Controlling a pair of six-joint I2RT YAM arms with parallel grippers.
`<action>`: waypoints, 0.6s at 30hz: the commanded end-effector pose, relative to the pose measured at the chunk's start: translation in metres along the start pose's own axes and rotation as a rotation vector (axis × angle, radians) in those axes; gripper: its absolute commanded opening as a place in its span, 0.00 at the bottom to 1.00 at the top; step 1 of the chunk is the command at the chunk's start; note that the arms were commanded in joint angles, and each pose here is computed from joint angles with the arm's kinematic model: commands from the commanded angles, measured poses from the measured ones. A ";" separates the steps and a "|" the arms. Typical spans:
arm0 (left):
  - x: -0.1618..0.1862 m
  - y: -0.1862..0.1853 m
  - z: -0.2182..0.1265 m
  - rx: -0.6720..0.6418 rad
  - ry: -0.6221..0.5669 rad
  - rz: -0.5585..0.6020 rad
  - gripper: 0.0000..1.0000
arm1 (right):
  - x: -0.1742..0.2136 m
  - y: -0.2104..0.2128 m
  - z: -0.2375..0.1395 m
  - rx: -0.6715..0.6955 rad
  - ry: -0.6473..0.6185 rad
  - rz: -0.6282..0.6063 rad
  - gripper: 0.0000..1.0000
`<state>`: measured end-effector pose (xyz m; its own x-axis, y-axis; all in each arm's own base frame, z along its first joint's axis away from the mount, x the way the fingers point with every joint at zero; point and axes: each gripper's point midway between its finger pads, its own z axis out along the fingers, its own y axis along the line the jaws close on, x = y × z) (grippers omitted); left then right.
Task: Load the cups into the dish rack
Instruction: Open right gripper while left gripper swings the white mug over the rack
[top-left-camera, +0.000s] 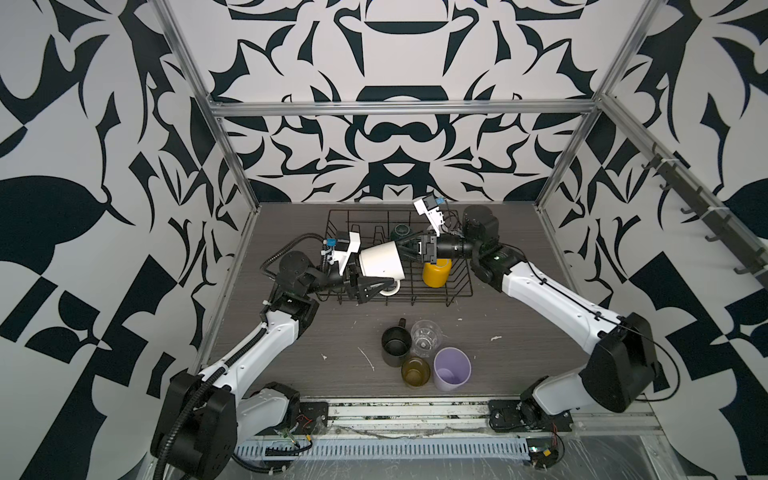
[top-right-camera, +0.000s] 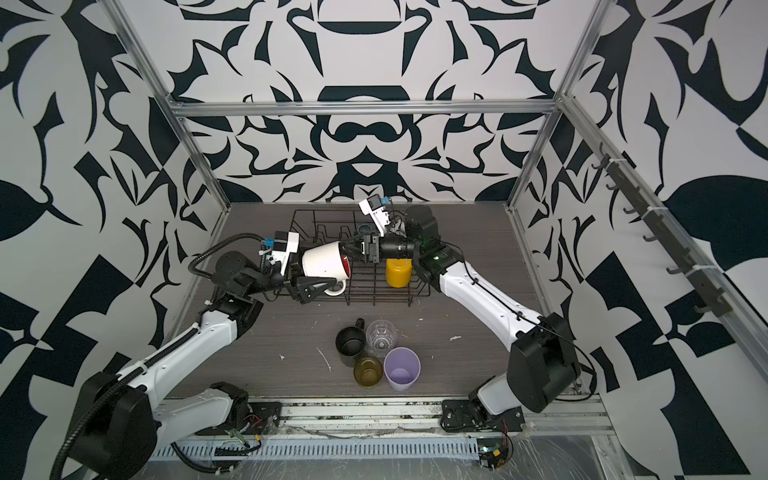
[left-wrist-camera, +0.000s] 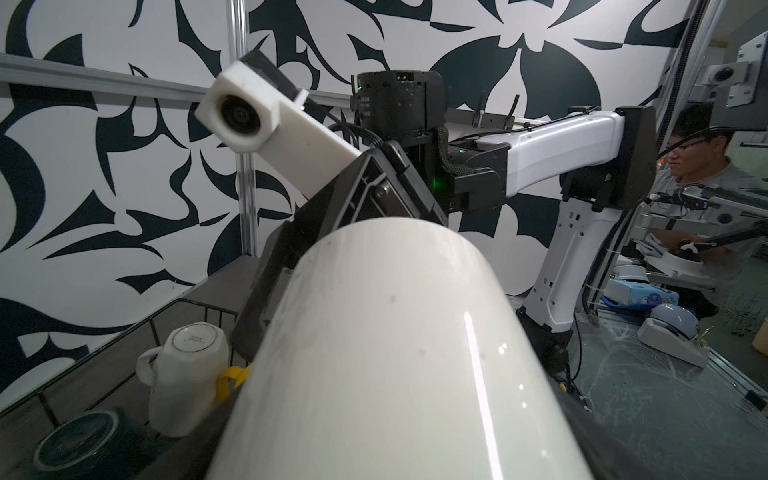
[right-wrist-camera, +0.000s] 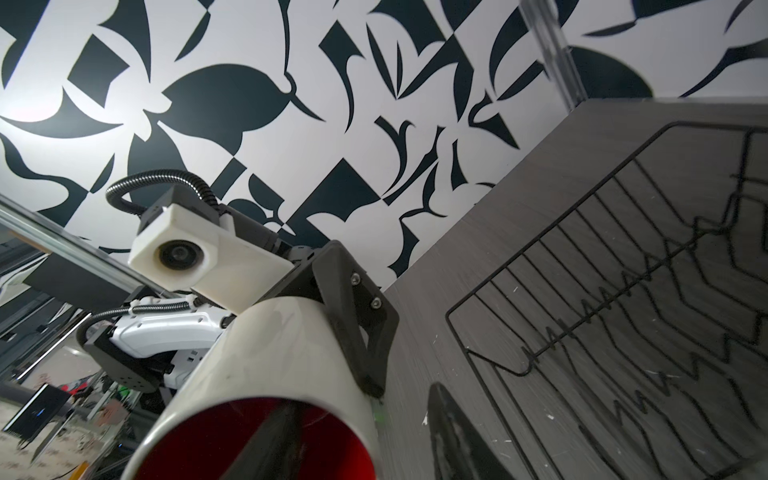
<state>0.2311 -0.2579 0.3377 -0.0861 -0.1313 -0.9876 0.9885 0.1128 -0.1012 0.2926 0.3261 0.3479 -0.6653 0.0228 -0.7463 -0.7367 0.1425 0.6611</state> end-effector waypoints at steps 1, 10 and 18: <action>-0.025 0.005 0.001 -0.071 -0.010 0.063 0.00 | -0.021 0.008 -0.025 0.068 -0.080 -0.074 0.54; -0.021 0.050 0.004 -0.274 0.126 -0.096 0.00 | -0.018 -0.048 -0.091 0.538 -0.184 -0.109 0.69; -0.004 0.102 0.005 -0.488 0.301 -0.301 0.00 | -0.019 -0.068 -0.130 0.753 -0.283 -0.132 0.94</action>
<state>0.3199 -0.2563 0.3447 -0.3732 0.0103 -0.9277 0.8182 0.4749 -0.3239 0.3307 0.2087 0.3211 -0.5155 0.1710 -0.8396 -0.5276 0.7088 0.4683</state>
